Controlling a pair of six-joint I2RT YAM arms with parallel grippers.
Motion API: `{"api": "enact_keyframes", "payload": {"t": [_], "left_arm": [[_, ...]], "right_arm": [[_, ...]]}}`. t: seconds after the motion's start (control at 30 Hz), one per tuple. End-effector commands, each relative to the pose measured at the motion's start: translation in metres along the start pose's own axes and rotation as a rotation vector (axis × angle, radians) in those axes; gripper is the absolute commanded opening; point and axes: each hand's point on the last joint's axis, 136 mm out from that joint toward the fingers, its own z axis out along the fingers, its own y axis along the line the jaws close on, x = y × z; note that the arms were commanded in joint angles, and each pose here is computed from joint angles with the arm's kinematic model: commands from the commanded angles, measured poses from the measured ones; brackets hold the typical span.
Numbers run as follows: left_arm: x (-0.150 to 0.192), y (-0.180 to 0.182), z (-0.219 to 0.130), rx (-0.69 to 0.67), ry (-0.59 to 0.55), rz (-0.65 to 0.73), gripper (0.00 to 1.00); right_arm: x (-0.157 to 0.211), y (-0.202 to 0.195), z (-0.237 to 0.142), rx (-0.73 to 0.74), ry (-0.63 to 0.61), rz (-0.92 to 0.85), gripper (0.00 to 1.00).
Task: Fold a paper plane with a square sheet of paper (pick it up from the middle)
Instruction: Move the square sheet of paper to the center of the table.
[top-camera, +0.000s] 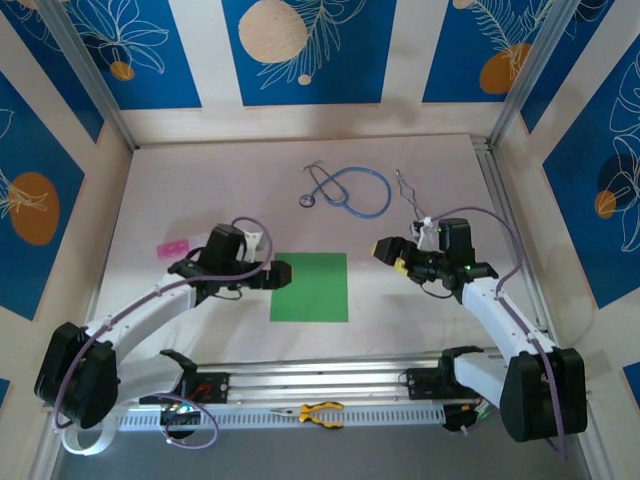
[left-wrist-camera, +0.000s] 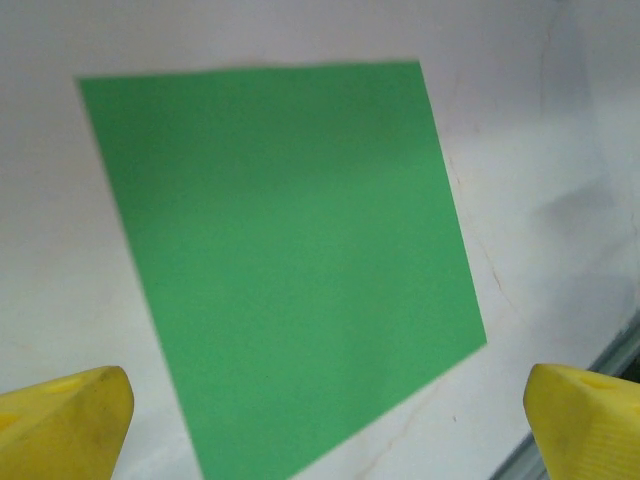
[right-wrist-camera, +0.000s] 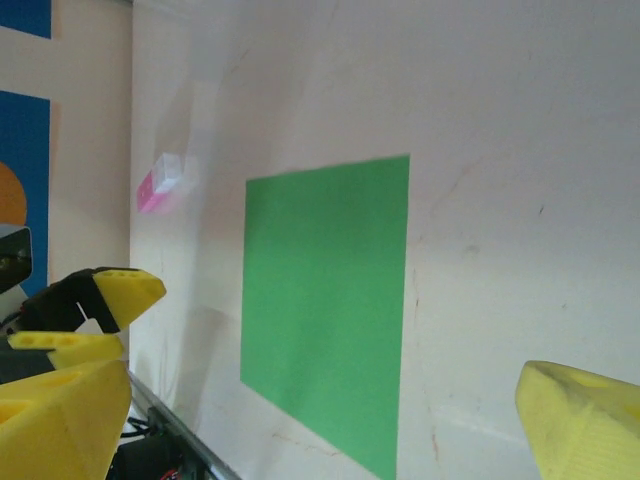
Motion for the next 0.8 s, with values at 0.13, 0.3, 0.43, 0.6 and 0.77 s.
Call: {"api": "enact_keyframes", "payload": {"t": [0.13, 0.3, 0.43, 0.6, 0.77], "left_arm": [[0.017, -0.014, 0.038, -0.171, 0.116, 0.011, 1.0], [0.024, -0.031, 0.063, -0.153, 0.193, 0.027, 1.0], [0.033, -0.036, 0.075, -0.174, 0.253, 0.056, 1.0], [0.035, -0.029, 0.084, -0.212, 0.265, 0.04, 1.0], [0.04, -0.014, 0.087, -0.295, 0.3, 0.03, 1.0]], "right_arm": [[0.007, -0.018, 0.004, 0.089, -0.018, 0.147, 0.99], [0.005, -0.024, 0.001, 0.124, -0.045, 0.174, 0.99], [0.008, -0.027, 0.001, 0.135, -0.042, 0.188, 0.99], [0.011, -0.028, 0.003, 0.13, -0.03, 0.195, 0.99], [0.013, -0.027, 0.006, 0.114, -0.009, 0.201, 0.99]]}}
